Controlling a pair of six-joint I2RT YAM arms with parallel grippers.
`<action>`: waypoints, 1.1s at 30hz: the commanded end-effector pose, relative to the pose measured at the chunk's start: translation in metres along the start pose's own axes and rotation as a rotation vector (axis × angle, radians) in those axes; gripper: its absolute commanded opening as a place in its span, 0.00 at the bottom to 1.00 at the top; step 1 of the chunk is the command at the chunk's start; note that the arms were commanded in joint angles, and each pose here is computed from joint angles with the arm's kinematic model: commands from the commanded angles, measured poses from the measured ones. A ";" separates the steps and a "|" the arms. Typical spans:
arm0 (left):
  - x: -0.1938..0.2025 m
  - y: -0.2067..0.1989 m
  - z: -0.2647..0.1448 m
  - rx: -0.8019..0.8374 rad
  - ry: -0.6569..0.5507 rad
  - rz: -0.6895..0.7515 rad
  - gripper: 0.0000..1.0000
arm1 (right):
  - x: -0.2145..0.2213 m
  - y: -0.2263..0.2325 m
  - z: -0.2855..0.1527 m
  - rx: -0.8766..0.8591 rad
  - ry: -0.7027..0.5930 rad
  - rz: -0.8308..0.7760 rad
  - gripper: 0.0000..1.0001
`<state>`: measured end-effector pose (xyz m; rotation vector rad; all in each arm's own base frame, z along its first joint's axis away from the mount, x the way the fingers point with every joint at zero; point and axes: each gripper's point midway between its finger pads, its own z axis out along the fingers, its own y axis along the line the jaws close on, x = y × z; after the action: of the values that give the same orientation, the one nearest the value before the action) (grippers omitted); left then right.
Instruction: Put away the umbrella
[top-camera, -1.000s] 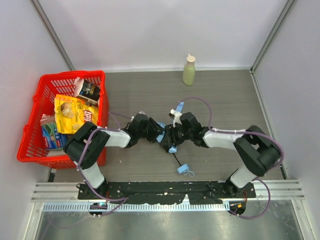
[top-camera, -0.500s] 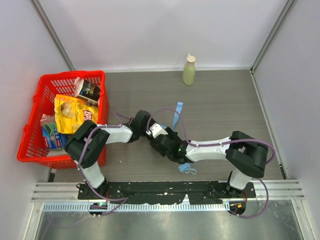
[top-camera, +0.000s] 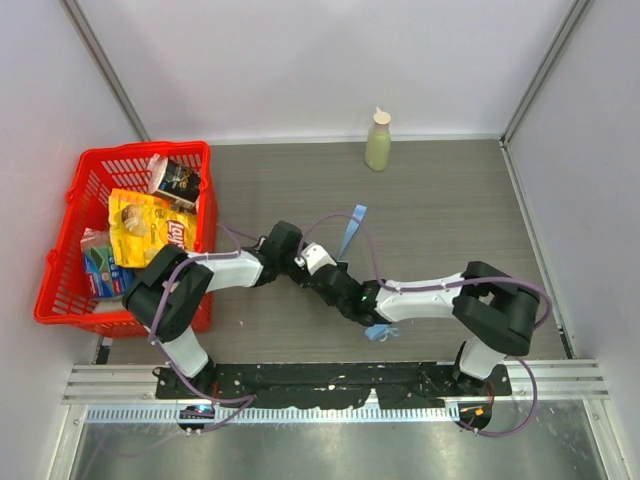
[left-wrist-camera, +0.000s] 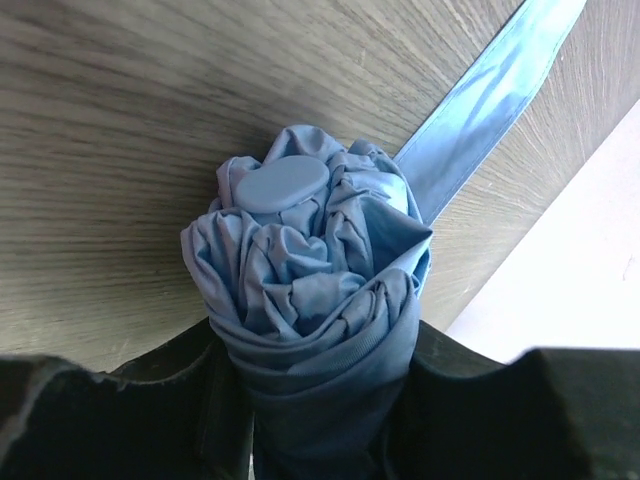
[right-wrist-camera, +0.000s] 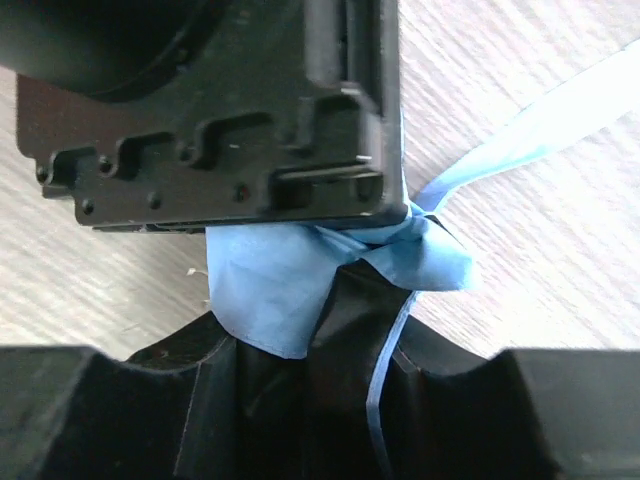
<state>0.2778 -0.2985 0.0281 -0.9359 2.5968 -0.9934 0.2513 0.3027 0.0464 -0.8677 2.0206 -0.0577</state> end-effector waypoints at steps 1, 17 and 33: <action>0.006 0.100 -0.005 -0.284 -0.020 0.067 0.45 | -0.020 0.017 -0.011 -0.301 -0.128 0.287 0.01; 0.013 0.092 0.003 -0.206 -0.011 0.121 0.37 | -0.070 0.005 -0.046 -0.941 -0.304 0.766 0.01; 0.020 0.090 -0.010 -0.273 0.025 0.025 0.00 | -0.037 -0.014 -0.039 -0.378 -0.062 0.366 0.78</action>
<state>0.2630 -0.2960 0.0314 -0.8618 2.5608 -1.0266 0.2281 0.3085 0.0622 -0.6186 2.2636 0.8711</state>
